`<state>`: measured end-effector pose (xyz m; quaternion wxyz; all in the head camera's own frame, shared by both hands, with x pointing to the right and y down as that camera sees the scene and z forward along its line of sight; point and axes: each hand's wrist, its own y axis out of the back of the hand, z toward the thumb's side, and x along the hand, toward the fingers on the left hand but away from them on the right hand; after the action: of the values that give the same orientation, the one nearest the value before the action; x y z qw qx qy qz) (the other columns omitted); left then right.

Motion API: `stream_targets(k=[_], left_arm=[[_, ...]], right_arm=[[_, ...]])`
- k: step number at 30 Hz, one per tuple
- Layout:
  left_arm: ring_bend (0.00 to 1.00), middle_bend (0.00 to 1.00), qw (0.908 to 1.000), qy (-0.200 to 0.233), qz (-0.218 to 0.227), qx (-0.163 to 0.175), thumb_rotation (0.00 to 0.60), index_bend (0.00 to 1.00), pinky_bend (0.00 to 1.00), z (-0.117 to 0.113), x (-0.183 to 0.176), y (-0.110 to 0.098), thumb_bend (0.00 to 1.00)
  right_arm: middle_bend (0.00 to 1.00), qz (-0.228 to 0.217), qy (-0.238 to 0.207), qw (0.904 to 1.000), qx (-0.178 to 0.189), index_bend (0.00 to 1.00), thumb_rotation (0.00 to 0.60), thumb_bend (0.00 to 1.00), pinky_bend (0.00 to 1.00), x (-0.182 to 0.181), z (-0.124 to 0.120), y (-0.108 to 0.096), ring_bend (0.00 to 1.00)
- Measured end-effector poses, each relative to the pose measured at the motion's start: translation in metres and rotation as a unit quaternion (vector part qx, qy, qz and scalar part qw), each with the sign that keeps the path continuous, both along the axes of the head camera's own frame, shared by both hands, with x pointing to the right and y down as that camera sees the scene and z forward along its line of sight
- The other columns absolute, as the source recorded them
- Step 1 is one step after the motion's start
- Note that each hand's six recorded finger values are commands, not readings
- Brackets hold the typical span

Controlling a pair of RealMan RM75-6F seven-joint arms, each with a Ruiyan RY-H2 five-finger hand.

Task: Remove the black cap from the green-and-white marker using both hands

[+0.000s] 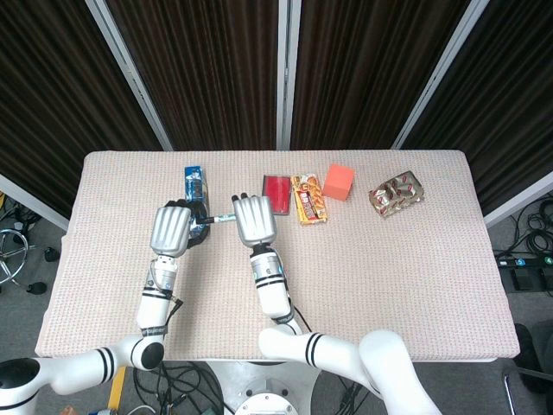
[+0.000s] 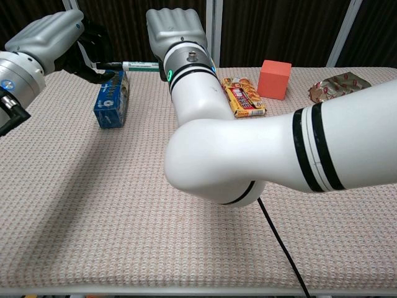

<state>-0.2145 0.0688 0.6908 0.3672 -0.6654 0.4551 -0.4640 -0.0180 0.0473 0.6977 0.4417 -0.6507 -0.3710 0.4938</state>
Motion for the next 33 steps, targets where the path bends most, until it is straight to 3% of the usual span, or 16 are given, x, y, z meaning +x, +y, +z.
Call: stream_targets(k=[11, 23, 33], left_arm=[[0.53, 0.62, 1.0000, 0.002, 0.000, 0.000, 0.600, 0.60, 0.54, -0.001, 0.000, 0.001, 0.37], [0.57, 0.65, 1.0000, -0.003, -0.002, -0.006, 0.600, 0.63, 0.57, -0.001, -0.009, 0.003, 0.38], [0.57, 0.66, 0.9996, 0.005, -0.013, -0.026, 0.600, 0.63, 0.57, 0.003, -0.044, 0.010, 0.38]], right_arm=[[0.60, -0.007, 0.001, 1.0000, -0.004, 0.64, 0.600, 0.28, 0.84, -0.001, 0.000, 0.007, 0.66], [0.60, -0.012, 0.007, 0.9999, -0.006, 0.64, 0.600, 0.28, 0.84, 0.009, 0.002, 0.015, 0.66], [0.60, 0.008, 0.013, 0.9999, -0.007, 0.64, 0.600, 0.29, 0.84, 0.063, 0.001, 0.022, 0.66]])
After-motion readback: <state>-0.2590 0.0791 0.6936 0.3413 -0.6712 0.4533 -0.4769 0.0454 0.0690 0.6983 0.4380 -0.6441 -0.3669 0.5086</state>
